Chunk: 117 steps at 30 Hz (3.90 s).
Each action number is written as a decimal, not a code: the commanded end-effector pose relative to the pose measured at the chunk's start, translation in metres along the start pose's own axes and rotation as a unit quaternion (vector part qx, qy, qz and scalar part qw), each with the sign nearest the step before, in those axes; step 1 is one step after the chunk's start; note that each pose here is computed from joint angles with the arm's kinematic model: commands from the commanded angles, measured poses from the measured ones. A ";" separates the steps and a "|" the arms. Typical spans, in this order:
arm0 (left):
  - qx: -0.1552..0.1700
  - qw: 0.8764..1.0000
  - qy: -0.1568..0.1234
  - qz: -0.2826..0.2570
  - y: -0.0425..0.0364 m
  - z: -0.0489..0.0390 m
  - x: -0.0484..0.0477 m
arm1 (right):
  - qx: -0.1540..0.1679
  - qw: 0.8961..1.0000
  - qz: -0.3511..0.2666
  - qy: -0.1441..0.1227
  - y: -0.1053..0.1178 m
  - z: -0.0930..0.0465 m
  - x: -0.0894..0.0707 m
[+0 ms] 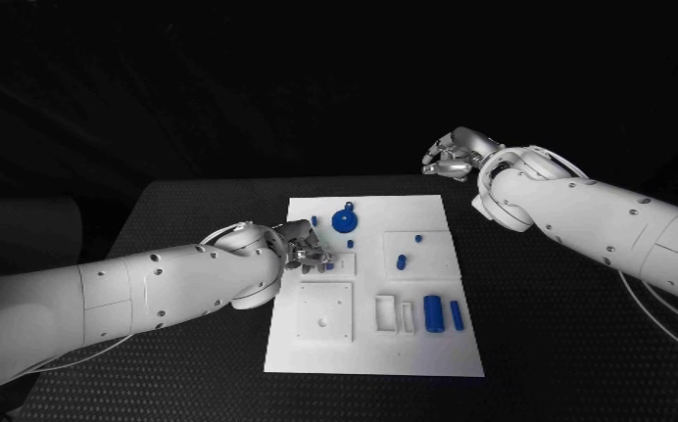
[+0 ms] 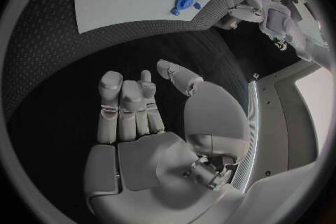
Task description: Assemble the parts on the task board
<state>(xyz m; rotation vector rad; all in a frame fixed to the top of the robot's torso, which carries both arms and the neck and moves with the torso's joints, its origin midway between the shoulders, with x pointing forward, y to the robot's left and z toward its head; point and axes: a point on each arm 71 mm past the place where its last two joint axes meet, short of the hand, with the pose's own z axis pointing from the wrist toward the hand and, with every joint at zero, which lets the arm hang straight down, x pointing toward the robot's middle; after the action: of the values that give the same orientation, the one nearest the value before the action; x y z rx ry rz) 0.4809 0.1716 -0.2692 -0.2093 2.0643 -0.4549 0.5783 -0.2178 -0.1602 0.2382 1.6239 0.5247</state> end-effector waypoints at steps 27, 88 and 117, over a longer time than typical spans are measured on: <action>0.011 1.000 0.001 -0.024 -0.0034 -0.0057 -0.0123 | 0.001 1.000 -0.001 0.006 -0.003 -0.001 0.001; -0.010 0.997 0.072 -0.006 -0.0043 0.0025 -0.0231 | 0.006 1.000 0.002 0.010 -0.006 0.000 0.003; -0.019 0.996 0.082 0.010 -0.0045 0.0104 -0.0139 | 0.002 1.000 0.002 0.012 -0.003 0.000 0.005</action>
<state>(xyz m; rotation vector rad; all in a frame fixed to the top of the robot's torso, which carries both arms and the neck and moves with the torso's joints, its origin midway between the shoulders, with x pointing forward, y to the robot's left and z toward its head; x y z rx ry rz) 0.4972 0.1716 -0.2602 -0.1979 2.2285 -0.4328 0.5782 -0.2201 -0.1657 0.2506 1.6401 0.5226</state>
